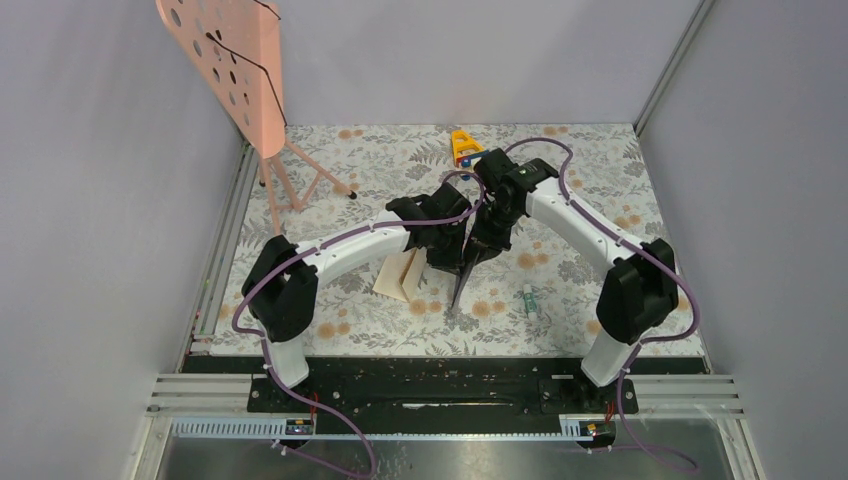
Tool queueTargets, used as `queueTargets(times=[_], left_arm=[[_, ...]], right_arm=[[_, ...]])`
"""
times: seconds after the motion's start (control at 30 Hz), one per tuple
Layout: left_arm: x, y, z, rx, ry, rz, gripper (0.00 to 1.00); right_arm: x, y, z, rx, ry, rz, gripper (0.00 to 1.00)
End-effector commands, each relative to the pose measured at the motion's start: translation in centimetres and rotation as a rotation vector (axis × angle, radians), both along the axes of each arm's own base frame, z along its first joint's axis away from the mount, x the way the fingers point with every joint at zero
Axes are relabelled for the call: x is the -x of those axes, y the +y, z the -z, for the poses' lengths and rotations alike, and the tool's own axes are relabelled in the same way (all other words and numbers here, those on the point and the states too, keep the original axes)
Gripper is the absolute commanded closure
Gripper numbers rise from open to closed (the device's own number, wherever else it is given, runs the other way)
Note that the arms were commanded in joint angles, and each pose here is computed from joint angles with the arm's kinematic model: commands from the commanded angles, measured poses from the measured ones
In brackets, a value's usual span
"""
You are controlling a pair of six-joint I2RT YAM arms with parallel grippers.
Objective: Place the letter into the envelope and seal it
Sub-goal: Adjust the envelope.
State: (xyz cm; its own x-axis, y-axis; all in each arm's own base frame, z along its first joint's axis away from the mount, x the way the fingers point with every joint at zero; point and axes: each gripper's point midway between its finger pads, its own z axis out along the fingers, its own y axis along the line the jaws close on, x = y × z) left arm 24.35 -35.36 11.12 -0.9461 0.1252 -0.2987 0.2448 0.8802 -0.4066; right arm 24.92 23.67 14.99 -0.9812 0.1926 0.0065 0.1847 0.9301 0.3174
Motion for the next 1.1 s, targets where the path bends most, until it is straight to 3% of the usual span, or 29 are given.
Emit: queueTargets(times=[0.0,0.3,0.5,1.07], left_arm=[[-1.2,-0.8,-2.5,0.047,-0.066,-0.010,1.00],[-0.9,-0.9,-2.6,0.063,-0.048,0.010,1.00],[-0.9,-0.6,-2.9,0.088,-0.032,0.020,1.00],[0.9,-0.6,-6.1,0.280,0.027,0.100,1.00]], right_arm=[[0.2,1.3,-2.4,-0.108,-0.065,0.018,0.78],[0.7,2.1,-2.2,-0.204,-0.100,0.034,0.83],[0.8,2.1,-1.6,-0.235,-0.123,0.031,1.00],[0.6,3.6,-1.1,-0.469,-0.269,-0.167,1.00]])
